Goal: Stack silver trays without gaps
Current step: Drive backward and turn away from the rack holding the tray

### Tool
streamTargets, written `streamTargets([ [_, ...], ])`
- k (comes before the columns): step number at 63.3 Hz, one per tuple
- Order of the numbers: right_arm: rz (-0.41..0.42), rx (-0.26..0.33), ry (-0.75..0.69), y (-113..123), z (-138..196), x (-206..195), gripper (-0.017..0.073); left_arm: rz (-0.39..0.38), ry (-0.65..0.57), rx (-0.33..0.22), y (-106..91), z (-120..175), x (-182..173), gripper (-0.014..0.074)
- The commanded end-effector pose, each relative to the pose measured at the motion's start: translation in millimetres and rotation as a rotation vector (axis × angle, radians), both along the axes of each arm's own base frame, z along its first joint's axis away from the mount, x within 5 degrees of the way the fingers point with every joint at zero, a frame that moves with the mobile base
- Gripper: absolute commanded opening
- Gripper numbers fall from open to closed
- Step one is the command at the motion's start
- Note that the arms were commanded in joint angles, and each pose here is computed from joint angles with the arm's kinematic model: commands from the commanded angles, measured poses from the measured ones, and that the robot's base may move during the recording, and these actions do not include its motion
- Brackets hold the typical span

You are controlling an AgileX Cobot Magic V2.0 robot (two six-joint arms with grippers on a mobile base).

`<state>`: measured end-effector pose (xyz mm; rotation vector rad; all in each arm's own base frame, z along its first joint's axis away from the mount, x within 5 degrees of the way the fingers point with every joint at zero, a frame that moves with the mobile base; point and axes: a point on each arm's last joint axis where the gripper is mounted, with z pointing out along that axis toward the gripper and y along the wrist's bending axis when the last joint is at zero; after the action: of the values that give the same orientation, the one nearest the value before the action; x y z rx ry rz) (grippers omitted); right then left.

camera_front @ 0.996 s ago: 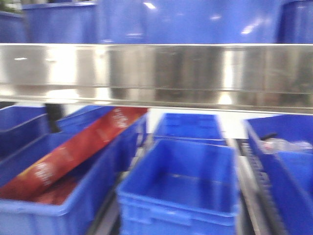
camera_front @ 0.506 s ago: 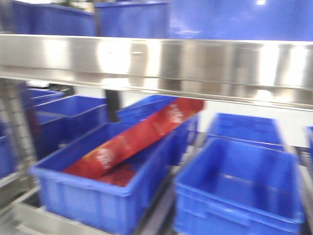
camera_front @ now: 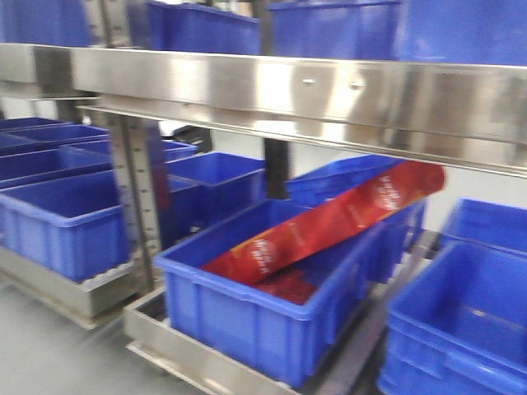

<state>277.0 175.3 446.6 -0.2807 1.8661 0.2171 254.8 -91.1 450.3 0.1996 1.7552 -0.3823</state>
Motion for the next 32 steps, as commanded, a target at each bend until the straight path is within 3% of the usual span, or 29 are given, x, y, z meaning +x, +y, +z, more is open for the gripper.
streamTargets([
  [1, 0.163, 0.098, -0.162, 20.0, 16.8, -6.4, -0.0057, -0.028, -0.026, -0.071, -5.8, 7.8, -5.3, -0.0016],
  [32, 0.163, 0.098, -0.162, 20.0, 16.8, -6.4, -0.0057, -0.028, -0.026, -0.071, -5.8, 7.8, -5.3, -0.0016],
])
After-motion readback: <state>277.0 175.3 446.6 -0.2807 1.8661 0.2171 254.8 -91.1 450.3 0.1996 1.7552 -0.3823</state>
